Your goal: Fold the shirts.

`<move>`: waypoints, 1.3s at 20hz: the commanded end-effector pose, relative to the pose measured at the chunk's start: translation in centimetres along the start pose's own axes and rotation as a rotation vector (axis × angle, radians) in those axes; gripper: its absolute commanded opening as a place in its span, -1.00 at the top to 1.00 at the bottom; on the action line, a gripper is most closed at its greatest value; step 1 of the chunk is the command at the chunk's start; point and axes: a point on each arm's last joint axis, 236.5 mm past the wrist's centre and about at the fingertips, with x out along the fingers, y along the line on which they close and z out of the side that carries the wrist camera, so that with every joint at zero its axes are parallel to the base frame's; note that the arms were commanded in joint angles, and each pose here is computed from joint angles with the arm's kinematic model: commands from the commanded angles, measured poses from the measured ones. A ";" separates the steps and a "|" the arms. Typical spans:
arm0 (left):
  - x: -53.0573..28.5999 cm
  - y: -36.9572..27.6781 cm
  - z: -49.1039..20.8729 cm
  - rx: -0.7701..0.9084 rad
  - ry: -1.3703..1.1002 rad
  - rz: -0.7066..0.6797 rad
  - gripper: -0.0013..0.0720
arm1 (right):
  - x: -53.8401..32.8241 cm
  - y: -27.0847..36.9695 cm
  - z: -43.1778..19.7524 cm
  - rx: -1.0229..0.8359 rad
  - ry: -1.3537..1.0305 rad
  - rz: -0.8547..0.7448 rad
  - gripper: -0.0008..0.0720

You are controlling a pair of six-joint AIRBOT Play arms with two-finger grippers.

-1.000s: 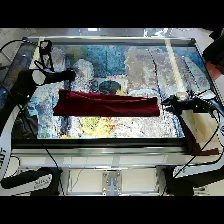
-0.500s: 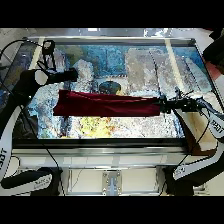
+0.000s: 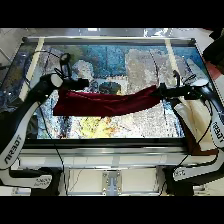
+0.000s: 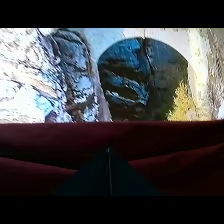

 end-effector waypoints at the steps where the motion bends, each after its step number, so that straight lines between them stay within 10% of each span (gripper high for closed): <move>1: 4.8 -5.2 -6.4 0.100 0.169 -0.082 0.93 | -3.3 6.1 0.1 -0.069 -0.018 0.026 0.94; 11: 9.7 -14.9 -13.6 0.180 0.240 -0.266 0.93 | 2.0 17.2 -3.9 -0.332 0.098 -0.050 0.95; 24: -15.2 12.0 3.0 -0.036 -0.067 0.122 0.93 | 23.9 31.9 -10.7 -0.412 -0.033 0.212 0.94; 25: -16.4 12.9 3.0 -0.053 -0.077 0.137 0.93 | 25.5 33.2 -11.8 -0.431 -0.049 0.234 0.88; 26: -17.1 13.4 2.8 -0.066 -0.077 0.146 0.93 | 26.6 34.4 -12.1 -0.451 -0.086 0.254 0.20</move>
